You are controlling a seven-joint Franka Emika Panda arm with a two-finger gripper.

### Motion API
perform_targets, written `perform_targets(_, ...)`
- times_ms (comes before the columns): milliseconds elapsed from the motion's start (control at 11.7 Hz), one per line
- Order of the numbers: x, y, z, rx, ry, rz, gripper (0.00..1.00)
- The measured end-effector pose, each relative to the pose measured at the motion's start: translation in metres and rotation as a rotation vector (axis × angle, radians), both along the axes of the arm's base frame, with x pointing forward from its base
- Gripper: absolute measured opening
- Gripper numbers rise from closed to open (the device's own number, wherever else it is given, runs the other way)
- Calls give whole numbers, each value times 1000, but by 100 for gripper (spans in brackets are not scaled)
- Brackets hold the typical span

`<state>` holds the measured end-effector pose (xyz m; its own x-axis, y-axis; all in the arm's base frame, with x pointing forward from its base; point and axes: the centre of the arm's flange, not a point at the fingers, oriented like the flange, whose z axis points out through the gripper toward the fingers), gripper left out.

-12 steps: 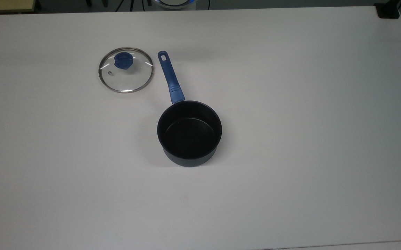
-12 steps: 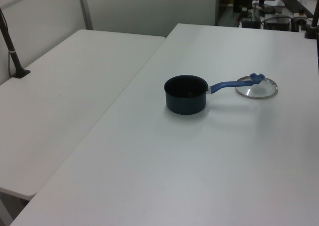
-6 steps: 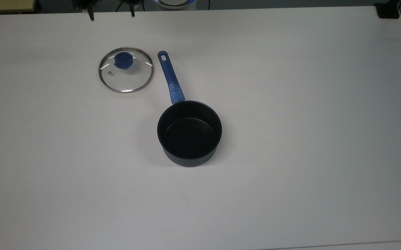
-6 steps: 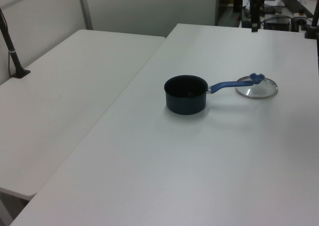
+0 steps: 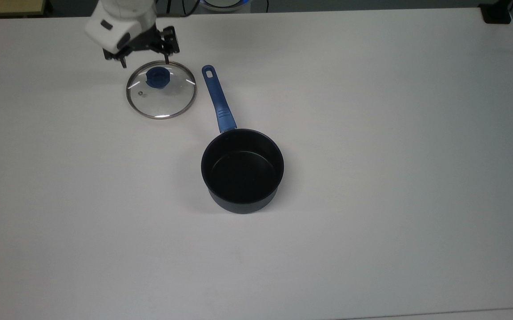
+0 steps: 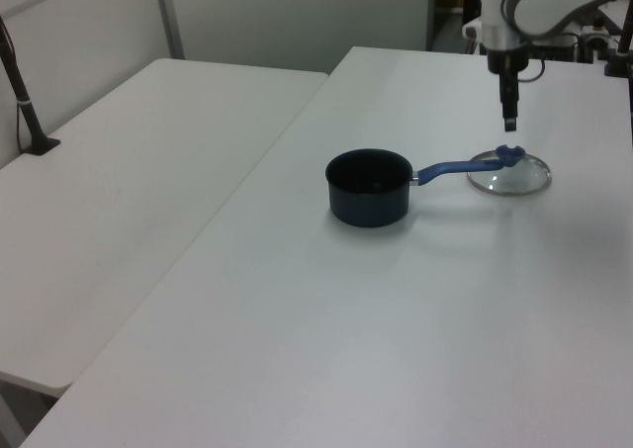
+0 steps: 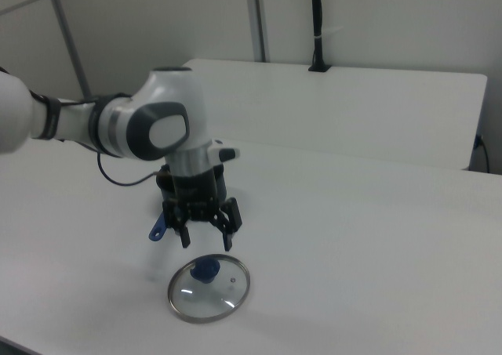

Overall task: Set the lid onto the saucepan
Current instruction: 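Lower the gripper onto the blue knob of the glass lid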

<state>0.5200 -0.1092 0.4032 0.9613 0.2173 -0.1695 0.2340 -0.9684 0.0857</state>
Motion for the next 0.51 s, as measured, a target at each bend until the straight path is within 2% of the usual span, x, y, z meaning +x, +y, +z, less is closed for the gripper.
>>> perform_targets(513,8,6,-62,-10,70,11,99)
